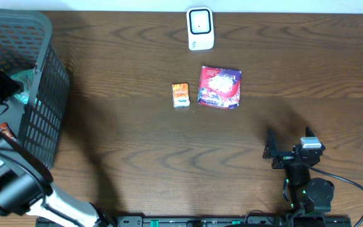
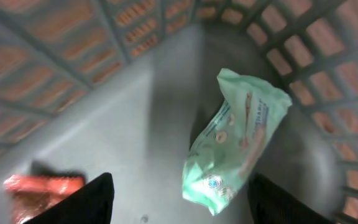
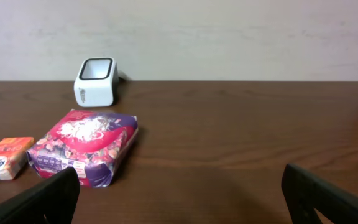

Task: Scan the item barcode
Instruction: 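Return the left gripper to the basket and grasp the green wipes pack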

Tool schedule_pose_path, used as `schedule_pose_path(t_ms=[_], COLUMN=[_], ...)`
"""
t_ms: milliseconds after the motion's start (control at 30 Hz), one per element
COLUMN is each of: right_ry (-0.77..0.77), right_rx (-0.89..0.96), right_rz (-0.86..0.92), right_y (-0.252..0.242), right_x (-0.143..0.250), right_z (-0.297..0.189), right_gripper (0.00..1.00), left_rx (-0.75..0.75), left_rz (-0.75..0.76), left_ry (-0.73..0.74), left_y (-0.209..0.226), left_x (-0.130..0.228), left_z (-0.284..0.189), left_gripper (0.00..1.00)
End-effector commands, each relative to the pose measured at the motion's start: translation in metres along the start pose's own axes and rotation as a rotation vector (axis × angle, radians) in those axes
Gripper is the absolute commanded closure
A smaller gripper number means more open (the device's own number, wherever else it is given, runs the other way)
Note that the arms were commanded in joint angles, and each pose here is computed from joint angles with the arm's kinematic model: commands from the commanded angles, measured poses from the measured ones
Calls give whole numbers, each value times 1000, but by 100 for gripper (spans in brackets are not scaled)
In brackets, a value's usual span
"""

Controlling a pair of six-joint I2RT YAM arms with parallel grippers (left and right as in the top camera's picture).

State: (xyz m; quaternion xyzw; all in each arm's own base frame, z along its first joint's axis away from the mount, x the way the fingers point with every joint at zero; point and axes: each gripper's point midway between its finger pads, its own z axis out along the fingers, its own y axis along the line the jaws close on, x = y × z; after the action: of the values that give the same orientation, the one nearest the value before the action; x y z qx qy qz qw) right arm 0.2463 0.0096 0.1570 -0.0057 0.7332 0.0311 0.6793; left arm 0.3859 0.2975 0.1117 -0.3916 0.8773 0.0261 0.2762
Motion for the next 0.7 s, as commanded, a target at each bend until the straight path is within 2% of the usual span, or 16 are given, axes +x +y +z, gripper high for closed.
schedule_pose_path(t_ms=[0, 133, 367, 667], right_ry=[-2, -2, -2, -2], right_rx=[12, 12, 12, 12], right_rz=[10, 10, 10, 10], right_y=[-2, -2, -2, -2], right_x=[0, 0, 0, 0], right_z=[0, 0, 0, 0], right_gripper=[1, 1, 1, 1], left_rx=[40, 57, 80, -170], left_rz=[105, 206, 262, 276], left_ry=[14, 36, 68, 86], left_y=[-13, -29, -54, -12], left_x=[3, 11, 26, 31], left_z=[11, 21, 35, 53], left_gripper=[32, 32, 31, 31])
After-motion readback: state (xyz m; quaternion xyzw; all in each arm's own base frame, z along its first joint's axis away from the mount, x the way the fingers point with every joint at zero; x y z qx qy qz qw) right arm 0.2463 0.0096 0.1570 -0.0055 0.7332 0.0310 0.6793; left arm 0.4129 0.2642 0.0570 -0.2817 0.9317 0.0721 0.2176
